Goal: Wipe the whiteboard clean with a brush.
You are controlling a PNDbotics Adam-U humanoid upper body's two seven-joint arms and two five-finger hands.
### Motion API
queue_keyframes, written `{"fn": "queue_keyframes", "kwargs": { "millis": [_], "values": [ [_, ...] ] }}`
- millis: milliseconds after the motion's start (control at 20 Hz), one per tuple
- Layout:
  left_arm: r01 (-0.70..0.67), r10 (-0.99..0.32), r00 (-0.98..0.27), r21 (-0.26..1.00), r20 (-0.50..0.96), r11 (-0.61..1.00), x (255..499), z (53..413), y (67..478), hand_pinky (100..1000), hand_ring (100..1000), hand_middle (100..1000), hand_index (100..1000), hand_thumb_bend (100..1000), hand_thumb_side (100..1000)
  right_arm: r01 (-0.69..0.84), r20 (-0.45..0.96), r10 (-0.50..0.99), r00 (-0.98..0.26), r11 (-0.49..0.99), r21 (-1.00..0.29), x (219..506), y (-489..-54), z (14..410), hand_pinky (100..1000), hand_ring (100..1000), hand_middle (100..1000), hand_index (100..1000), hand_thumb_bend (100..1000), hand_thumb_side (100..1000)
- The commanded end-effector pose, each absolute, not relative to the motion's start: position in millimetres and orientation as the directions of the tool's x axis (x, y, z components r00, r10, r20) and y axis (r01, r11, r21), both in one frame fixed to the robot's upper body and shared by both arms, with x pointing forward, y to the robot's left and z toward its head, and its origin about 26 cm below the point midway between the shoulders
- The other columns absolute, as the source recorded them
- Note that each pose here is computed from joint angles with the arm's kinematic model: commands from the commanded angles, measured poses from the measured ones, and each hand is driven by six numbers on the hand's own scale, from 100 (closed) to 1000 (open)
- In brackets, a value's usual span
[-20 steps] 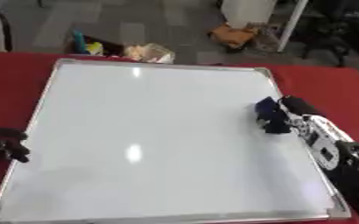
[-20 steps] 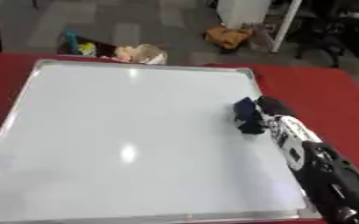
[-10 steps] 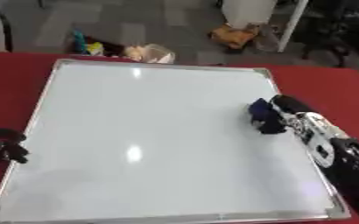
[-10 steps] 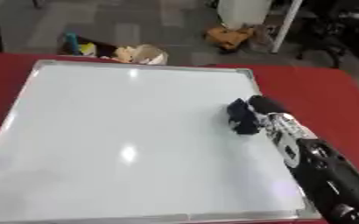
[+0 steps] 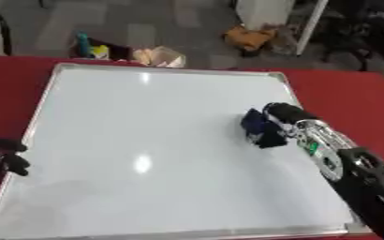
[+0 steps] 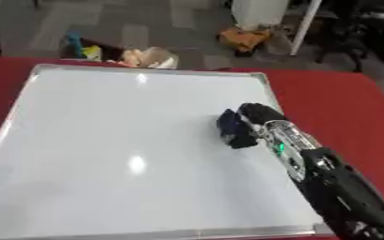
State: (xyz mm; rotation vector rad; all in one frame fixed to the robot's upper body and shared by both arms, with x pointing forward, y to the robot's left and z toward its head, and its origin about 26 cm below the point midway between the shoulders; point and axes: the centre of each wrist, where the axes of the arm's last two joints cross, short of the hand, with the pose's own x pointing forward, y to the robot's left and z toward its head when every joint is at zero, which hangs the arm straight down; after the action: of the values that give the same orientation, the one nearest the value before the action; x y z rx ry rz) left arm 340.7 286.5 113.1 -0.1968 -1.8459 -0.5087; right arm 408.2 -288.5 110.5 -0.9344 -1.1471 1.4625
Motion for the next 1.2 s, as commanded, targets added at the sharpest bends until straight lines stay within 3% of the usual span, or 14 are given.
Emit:
{"fn": "queue_keyframes", "kwargs": {
  "millis": [50, 400, 650, 700, 750, 1200],
  "values": [
    [0.38, -0.124, -0.36, 0.267, 0.925, 0.885, 341, 122, 288, 549, 561, 618, 684, 753, 1000, -0.29, 0.04, 0.965, -0.258, -0.038, -0.956, 402, -268, 101, 837, 664, 602, 613, 100, 623],
    [0.381, -0.124, -0.361, 0.268, 0.924, 0.885, 341, 123, 288, 550, 562, 619, 685, 752, 1000, -0.294, 0.024, 0.969, -0.246, -0.051, -0.955, 403, -267, 102, 842, 667, 604, 615, 100, 602],
    [0.381, -0.125, -0.361, 0.268, 0.924, 0.885, 341, 123, 288, 550, 562, 619, 685, 751, 1000, -0.306, 0.017, 0.987, -0.16, -0.033, -0.952, 409, -281, 94, 846, 667, 604, 617, 100, 606],
    [0.382, -0.125, -0.361, 0.269, 0.924, 0.884, 341, 123, 288, 550, 562, 619, 685, 748, 1000, -0.308, 0.015, 0.99, -0.14, -0.029, -0.951, 410, -284, 91, 847, 666, 604, 617, 100, 562],
    [0.382, -0.125, -0.361, 0.269, 0.924, 0.884, 341, 123, 288, 550, 562, 619, 685, 751, 1000, -0.31, 0.015, 0.993, -0.119, -0.023, -0.95, 411, -288, 89, 847, 666, 604, 617, 100, 604],
    [0.38, -0.128, -0.36, 0.27, 0.924, 0.885, 341, 122, 289, 550, 562, 619, 685, 749, 1000, -0.295, 0.017, 1.0, 0.024, 0.023, -0.955, 415, -313, 80, 848, 663, 600, 615, 100, 584]
  ]
}}
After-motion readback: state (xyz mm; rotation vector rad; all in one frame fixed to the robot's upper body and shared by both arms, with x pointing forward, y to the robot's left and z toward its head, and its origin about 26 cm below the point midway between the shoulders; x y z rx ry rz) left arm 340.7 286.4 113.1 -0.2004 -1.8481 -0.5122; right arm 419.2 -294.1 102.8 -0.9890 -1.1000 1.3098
